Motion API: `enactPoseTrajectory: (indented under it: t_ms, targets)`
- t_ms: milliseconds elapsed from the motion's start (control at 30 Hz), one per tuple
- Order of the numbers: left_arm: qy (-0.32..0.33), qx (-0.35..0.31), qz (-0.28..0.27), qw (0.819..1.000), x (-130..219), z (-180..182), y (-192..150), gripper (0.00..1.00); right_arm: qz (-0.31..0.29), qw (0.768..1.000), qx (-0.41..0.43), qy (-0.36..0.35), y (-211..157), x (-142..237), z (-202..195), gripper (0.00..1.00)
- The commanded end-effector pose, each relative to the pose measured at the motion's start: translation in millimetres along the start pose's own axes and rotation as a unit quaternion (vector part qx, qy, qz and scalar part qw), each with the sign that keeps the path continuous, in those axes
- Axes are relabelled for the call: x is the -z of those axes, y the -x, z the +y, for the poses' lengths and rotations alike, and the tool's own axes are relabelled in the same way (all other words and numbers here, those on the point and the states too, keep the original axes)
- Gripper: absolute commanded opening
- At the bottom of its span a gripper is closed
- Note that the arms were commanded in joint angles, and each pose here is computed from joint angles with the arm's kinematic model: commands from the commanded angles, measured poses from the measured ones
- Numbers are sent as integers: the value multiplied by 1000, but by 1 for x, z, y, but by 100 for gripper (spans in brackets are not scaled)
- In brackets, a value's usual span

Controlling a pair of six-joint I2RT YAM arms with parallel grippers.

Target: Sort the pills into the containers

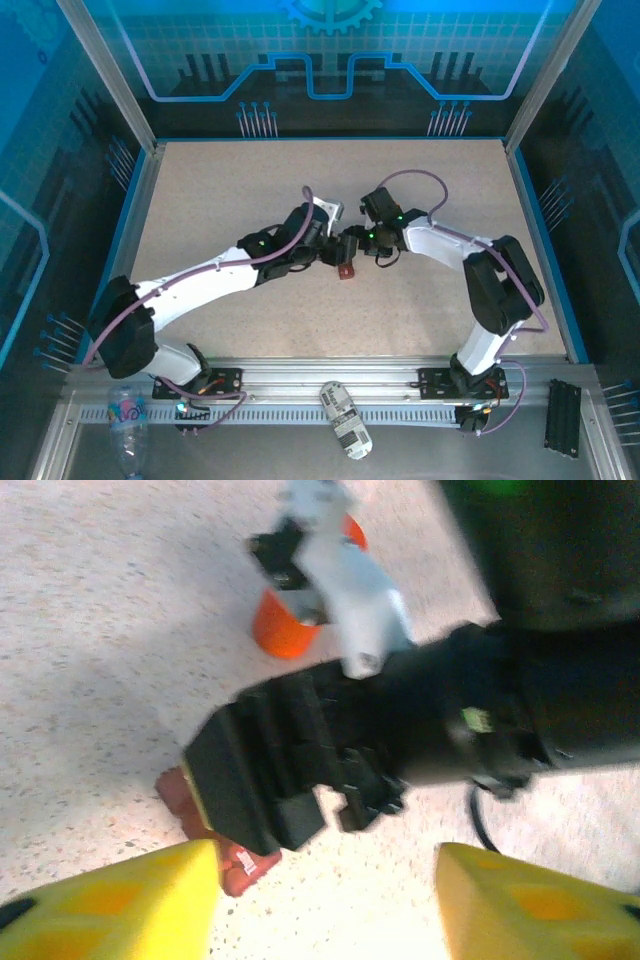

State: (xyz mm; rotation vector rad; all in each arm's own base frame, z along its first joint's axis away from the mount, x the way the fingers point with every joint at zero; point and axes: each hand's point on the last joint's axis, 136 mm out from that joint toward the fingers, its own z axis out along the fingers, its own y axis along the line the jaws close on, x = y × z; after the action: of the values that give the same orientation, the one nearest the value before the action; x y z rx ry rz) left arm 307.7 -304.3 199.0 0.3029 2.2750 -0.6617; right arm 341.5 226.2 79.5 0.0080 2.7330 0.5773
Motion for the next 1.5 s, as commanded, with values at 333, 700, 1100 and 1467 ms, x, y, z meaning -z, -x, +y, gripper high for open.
enactPoseTrajectory:
  t_ms: [333,700,1100,1467]
  targets:
    - [168,-31,-174,970,88,99,86,99,-192,978,39,74,75,171,27,100]
    - [307,-39,-307,900,141,206,90,99,-307,949,-20,-68,96,214,-98,100]
    - [371,-66,-280,883,122,282,15,99,-341,908,-51,-238,68,168,-217,100]
    - [316,-73,-247,913,62,302,-12,99,-431,875,33,-220,63,128,-225,100]
